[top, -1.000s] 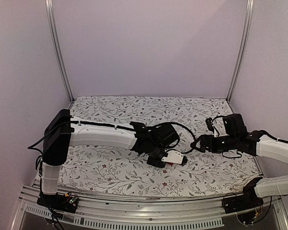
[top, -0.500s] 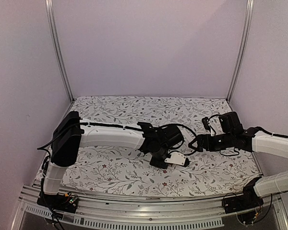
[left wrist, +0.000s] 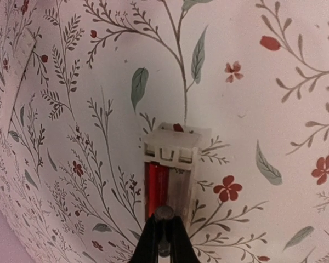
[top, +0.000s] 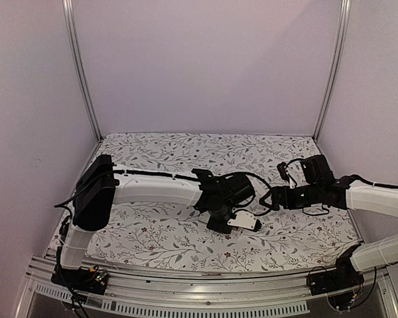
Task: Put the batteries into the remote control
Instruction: Place the battery in the battery compartment.
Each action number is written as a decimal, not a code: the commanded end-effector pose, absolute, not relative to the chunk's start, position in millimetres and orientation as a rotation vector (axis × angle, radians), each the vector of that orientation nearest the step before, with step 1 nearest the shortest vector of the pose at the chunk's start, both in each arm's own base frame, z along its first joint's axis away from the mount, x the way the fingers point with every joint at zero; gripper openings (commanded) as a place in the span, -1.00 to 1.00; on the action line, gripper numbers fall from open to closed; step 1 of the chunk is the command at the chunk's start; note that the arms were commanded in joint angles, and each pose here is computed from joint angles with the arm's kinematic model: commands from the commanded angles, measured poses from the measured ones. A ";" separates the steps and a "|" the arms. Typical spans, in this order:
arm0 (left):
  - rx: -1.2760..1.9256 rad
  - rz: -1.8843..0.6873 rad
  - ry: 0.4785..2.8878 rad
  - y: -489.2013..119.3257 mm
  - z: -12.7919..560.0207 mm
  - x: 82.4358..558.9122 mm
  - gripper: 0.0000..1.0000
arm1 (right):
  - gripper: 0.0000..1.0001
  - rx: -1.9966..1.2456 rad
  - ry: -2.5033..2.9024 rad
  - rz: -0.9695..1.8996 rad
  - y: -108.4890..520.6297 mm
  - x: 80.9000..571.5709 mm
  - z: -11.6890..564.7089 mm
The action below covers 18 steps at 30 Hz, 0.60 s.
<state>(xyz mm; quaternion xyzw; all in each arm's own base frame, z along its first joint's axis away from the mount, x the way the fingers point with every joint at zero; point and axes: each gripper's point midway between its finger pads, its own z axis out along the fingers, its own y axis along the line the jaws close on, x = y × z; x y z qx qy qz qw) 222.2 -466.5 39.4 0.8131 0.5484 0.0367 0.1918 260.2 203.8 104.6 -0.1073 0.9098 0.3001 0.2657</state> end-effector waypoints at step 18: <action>2.347 0.078 1.559 -463.8 25.4 218.9 -0.83 | 0.93 -0.311 2.428 0.797 202.8 264.0 106.6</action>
